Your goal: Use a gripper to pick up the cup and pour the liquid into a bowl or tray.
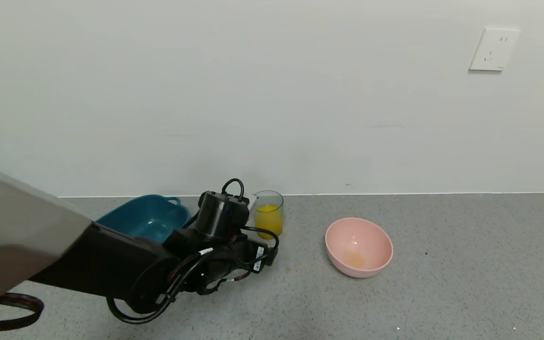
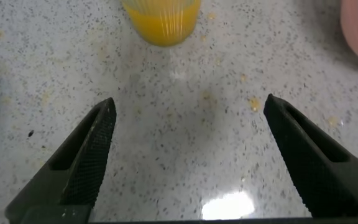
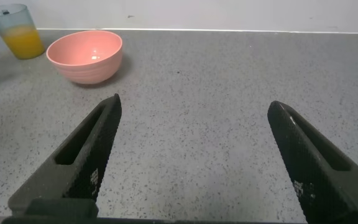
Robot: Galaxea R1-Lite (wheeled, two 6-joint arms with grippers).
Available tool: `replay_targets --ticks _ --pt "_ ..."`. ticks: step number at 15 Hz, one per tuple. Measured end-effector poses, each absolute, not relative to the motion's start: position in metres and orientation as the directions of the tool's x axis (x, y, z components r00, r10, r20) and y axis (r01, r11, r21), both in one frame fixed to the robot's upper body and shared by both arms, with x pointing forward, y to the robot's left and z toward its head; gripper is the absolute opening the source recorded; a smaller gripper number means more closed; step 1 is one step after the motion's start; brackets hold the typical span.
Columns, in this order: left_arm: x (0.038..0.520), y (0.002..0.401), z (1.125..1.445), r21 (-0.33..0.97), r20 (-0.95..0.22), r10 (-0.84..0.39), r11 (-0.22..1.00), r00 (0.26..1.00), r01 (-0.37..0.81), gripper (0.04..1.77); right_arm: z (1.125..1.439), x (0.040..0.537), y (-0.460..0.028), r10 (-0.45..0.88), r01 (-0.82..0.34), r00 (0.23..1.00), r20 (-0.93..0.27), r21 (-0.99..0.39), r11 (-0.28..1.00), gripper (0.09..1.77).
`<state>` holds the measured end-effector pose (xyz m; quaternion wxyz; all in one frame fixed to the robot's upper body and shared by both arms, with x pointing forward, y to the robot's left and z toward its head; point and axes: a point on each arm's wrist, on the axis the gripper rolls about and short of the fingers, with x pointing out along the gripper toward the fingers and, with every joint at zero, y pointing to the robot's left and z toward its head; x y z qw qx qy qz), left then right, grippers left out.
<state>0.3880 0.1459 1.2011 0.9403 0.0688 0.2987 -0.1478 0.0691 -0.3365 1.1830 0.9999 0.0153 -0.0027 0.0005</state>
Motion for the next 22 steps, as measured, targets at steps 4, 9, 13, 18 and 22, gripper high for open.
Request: replay_targets --ticks 4,9,13,18,22 --pt "0.401 0.126 1.185 0.020 -0.561 -0.215 0.962 0.799 0.273 1.72 1.183 0.069 -0.337 0.001 -0.001 1.000 0.006 0.031 1.000 1.71" --pt "0.419 0.113 1.162 0.009 -0.564 -0.132 0.986 0.815 0.166 1.72 1.183 0.069 -0.337 0.001 -0.001 1.000 0.006 0.031 1.000 1.71" --pt "0.433 0.103 1.155 -0.027 -0.475 -0.112 0.993 0.873 0.113 1.72 1.183 0.069 -0.337 0.001 -0.001 1.000 0.006 0.031 1.000 1.71" --pt "0.445 0.094 1.146 -0.019 -0.421 -0.055 0.998 0.905 0.052 1.72 1.183 0.069 -0.337 0.001 -0.001 1.000 0.006 0.031 1.000 1.71" --pt "0.453 0.091 1.134 -0.023 -0.406 -0.046 0.999 0.913 0.040 1.72 1.183 0.069 -0.337 0.001 -0.001 1.000 0.006 0.031 1.000 1.71"
